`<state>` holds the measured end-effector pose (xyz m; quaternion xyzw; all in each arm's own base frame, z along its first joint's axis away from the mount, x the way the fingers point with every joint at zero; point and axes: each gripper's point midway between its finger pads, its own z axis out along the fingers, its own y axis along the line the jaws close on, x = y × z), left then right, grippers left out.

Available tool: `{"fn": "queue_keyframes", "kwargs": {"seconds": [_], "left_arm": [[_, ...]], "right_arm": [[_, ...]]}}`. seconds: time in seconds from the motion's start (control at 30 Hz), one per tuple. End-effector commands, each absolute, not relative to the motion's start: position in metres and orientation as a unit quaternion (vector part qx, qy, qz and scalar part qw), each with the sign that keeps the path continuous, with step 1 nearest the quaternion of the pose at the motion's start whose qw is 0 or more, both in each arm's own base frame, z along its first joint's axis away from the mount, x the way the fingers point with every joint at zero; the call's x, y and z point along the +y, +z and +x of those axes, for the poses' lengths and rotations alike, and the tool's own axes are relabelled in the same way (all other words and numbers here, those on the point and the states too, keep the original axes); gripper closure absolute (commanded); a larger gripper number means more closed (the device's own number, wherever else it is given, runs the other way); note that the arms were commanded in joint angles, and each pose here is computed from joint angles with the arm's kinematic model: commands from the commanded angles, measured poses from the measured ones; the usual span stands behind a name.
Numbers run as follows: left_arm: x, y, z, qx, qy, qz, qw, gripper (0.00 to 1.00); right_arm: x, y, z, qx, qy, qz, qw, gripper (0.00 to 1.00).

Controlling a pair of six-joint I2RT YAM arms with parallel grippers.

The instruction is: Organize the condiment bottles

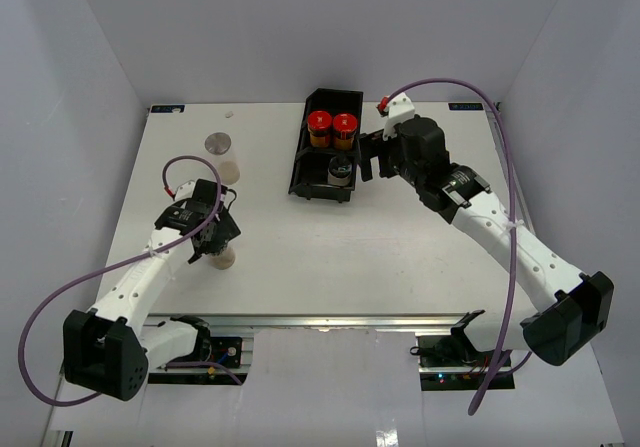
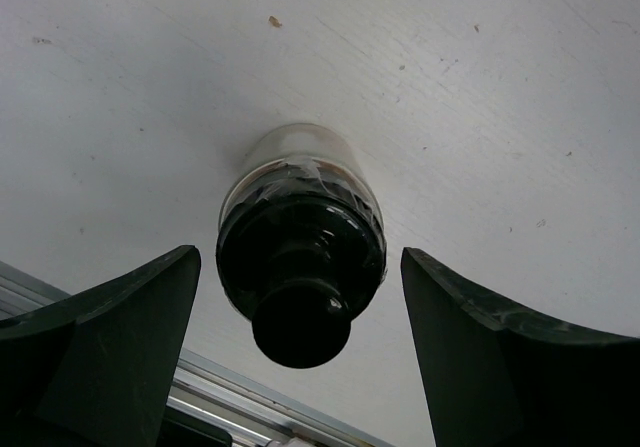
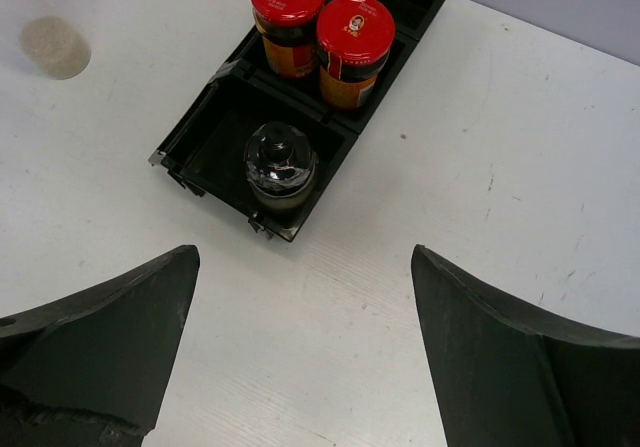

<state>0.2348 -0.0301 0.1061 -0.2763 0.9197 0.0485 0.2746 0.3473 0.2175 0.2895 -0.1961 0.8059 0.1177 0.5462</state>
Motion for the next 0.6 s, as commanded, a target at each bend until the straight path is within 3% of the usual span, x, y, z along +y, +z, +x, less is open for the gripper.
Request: {"fn": "queue_keyframes", "kwargs": {"seconds": [0.0, 0.1, 0.27, 0.3, 0.37, 0.4, 0.57], "left_arm": [[-0.034, 0.105, 0.243, 0.916, 0.034, -0.282, 0.282, 0.11], [-0.035, 0.103, 0.243, 0.917, 0.033, -0.283, 0.281, 0.22], [-0.032, 0.106, 0.244, 0.915, 0.039, -0.281, 0.286, 0.51], [-0.032, 0.107, 0.244, 0.916, 0.04, -0.278, 0.286, 0.59], [-0.032, 0.111, 0.246, 0.918, 0.04, -0.267, 0.289, 0.9], [-0.033, 0.119, 0.251, 0.917, 0.036, -0.263, 0.297, 0.99], [-0.06, 0.175, 0.282, 0.916, -0.026, -0.202, 0.345, 1.0]], "right_arm": [[0.218, 0.305, 0.347, 0.786, 0.127, -0.197, 0.572, 0.07], [0.219, 0.304, 0.347, 0.786, 0.127, -0.198, 0.572, 0.07], [0.219, 0.305, 0.347, 0.785, 0.128, -0.199, 0.572, 0.07], [0.219, 0.306, 0.346, 0.784, 0.129, -0.198, 0.574, 0.07], [0.217, 0.308, 0.345, 0.783, 0.128, -0.199, 0.576, 0.07], [0.217, 0.309, 0.345, 0.782, 0.129, -0.199, 0.577, 0.07], [0.216, 0.309, 0.344, 0.782, 0.128, -0.198, 0.576, 0.07]]}}
